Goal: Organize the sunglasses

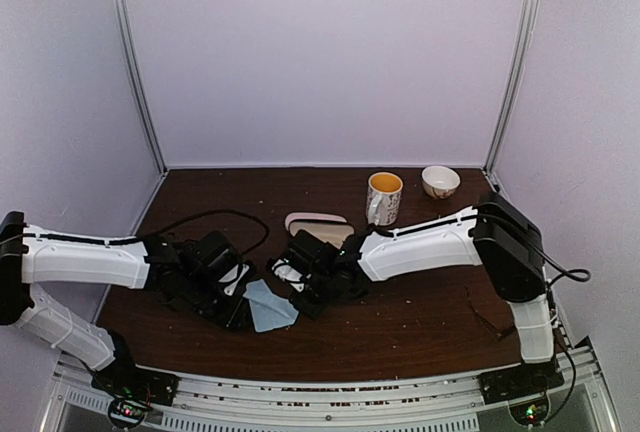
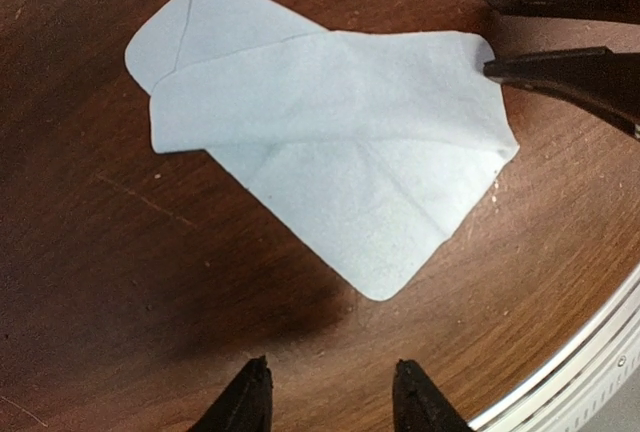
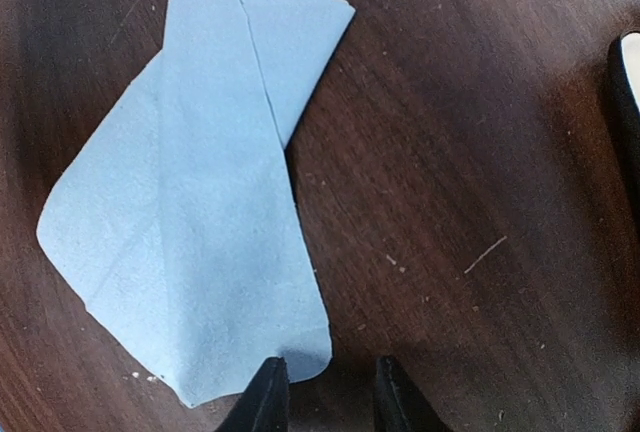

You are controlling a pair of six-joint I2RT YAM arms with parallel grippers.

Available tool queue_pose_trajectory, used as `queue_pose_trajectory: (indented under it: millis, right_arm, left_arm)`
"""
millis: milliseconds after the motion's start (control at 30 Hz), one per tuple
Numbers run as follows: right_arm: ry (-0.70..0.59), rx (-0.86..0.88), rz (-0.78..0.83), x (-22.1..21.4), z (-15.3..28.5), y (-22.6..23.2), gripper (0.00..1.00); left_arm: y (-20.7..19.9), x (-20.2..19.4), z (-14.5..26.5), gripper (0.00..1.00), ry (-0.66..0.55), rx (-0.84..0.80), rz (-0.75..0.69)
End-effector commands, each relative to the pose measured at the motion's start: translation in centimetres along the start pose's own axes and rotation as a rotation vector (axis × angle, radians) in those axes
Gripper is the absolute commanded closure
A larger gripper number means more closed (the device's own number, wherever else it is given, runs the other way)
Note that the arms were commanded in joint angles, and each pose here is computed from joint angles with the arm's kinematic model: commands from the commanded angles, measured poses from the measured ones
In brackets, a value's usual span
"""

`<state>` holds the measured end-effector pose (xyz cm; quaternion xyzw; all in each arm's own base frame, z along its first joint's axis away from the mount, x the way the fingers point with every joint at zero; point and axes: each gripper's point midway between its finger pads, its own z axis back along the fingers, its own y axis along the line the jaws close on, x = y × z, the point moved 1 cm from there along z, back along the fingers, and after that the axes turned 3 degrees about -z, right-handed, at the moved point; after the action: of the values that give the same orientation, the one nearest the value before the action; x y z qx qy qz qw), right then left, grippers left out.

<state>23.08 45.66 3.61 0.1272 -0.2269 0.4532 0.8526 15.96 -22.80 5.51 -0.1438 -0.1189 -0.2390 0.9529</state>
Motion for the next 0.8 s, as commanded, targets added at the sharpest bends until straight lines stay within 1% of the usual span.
queue_pose_trajectory:
  millis: [0,100,167,233,333,467,600,767]
  right_arm:
    - [0.052,-0.037,0.013,-0.3,-1.0,0.2,0.70]
    - [0.097,-0.023,0.023,-0.8,-1.9,0.7,0.72]
    - [0.108,-0.015,0.032,-0.9,-2.0,1.0,0.73]
    - [0.110,-0.009,0.036,-0.8,-1.9,1.1,0.77]
    - [0.118,-0.001,0.037,-1.0,-1.9,1.3,0.85]
    - [0.135,0.007,0.032,-1.3,-1.7,1.3,1.00]
    - [0.139,0.007,0.007,-1.9,-0.9,1.0,1.00]
    - [0.103,-0.010,-0.118,-2.4,0.7,-0.7,1.00]
  left_arm:
    - [-0.5,0.7,0.5,0.56,-0.048,-0.035,0.021]
    - [-0.4,0.6,0.7,0.56,-0.054,-0.030,0.026]
    - [-0.3,0.5,0.8,0.56,-0.056,-0.029,0.034]
    - [-0.1,0.4,0.8,0.56,-0.059,-0.025,0.039]
    - [0.0,0.3,0.9,0.57,-0.067,-0.023,0.047]
    - [0.1,0.2,1.0,0.59,-0.070,-0.021,0.055]
    - [0.1,0.1,0.9,0.59,-0.068,-0.021,0.061]
    - [-0.1,0.1,0.7,0.59,-0.059,-0.028,0.050]
